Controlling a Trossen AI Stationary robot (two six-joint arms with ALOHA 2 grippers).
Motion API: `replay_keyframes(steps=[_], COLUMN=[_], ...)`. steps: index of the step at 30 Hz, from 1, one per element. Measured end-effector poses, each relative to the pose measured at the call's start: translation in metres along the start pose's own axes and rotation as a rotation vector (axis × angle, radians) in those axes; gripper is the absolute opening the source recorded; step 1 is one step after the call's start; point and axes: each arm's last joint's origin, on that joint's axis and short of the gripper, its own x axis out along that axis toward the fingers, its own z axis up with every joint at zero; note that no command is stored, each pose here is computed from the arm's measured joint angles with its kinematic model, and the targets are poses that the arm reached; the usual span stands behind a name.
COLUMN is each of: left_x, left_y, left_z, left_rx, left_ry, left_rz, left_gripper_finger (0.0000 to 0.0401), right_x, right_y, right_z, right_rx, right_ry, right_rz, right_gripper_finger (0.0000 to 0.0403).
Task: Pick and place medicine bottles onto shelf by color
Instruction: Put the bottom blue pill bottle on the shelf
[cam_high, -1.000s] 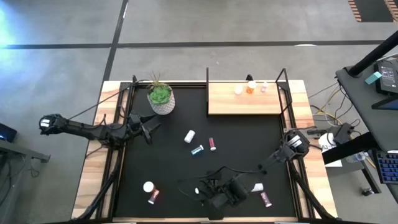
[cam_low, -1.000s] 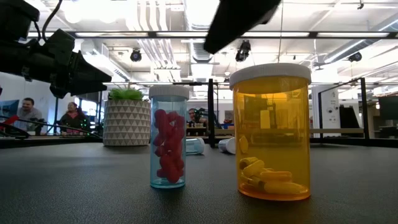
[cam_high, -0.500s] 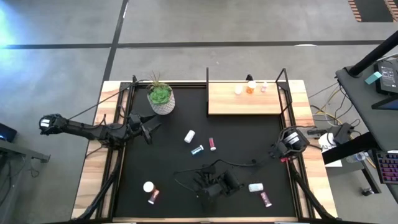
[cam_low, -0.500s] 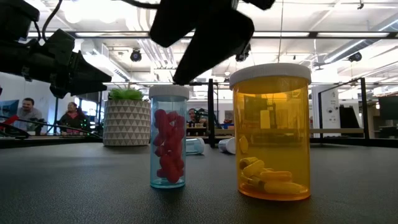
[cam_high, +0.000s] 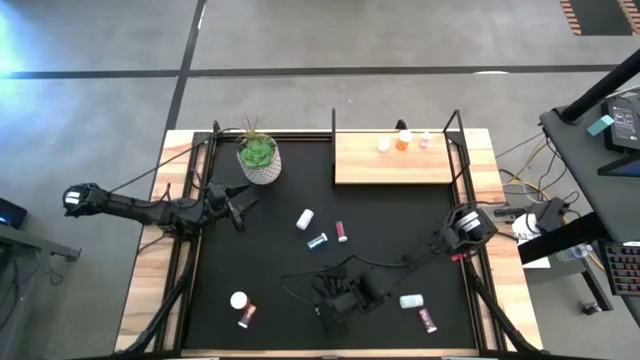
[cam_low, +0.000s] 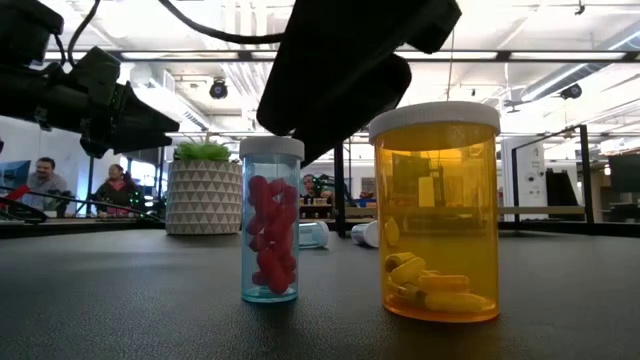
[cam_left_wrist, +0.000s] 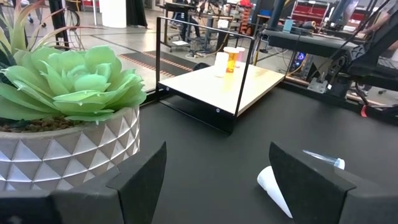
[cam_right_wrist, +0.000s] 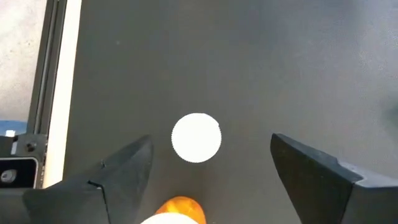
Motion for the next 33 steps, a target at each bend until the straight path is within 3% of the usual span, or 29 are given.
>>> replay_keyframes(steps=[25, 33], left_x=[0.0000, 0.0000], left_y=[0.0000, 0.0000], left_z=[-0.0001, 0.0000], left_rx=[0.000, 0.000], left_ry=[0.000, 0.000], left_rz=[0.000, 0.000], left_gripper_finger=[0.0270, 0.0270], right_x=[0.0061, 0.0061], right_y=[-0.0025, -0.0022], right_z=[-0.0024, -0.0018], right_rx=[0.003, 0.004], right_ry=[-0.020, -0.026], right_rz=[0.026, 0.030], right_gripper_finger=[0.0120, 0.0096])
